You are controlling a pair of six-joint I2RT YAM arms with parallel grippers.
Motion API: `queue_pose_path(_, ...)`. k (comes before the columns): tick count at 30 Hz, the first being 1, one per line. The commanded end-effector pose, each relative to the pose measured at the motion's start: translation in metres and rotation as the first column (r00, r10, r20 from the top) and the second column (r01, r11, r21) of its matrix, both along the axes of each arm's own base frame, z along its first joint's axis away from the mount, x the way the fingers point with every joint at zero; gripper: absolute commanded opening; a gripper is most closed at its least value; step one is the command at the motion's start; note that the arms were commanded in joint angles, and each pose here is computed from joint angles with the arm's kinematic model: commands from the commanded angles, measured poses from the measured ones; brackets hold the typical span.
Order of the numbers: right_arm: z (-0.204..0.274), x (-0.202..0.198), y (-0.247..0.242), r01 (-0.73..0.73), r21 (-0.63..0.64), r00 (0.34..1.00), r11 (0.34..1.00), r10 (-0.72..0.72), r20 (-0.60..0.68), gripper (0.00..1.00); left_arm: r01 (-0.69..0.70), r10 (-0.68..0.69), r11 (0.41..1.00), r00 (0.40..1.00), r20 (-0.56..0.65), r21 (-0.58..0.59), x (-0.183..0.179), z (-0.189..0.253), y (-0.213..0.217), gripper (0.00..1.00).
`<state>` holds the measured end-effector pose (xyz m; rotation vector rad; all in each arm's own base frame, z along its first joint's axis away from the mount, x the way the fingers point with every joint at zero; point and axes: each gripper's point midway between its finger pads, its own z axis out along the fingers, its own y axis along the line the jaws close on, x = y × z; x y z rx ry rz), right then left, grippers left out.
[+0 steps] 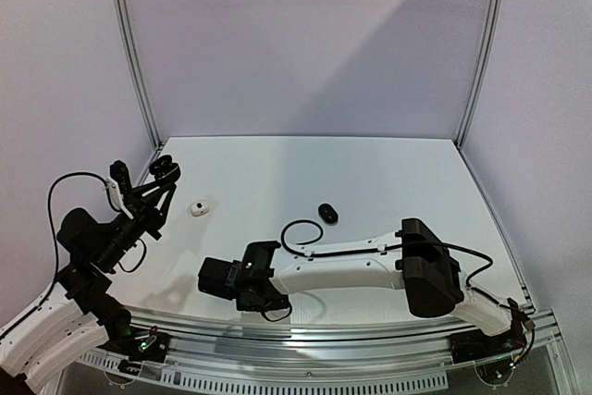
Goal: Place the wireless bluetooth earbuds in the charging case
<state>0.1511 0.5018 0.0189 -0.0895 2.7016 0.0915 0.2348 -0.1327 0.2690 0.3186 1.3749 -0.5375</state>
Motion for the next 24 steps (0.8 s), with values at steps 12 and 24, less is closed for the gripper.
queue_pose_path(12, -0.005, -0.002, -0.023, -0.013, -0.109, 1.000, 0.994, 0.011, -0.024, 0.27, 0.002, -0.002, 1.000, 1.000, -0.001, -0.012, -0.001, -0.003, 0.000, 0.00)
queue_pose_path(24, -0.011, -0.007, -0.008, -0.034, -0.057, 0.998, 0.998, 0.030, -0.058, 0.21, 0.002, -0.002, 1.000, 1.000, 0.001, -0.013, -0.001, -0.003, 0.000, 0.00)
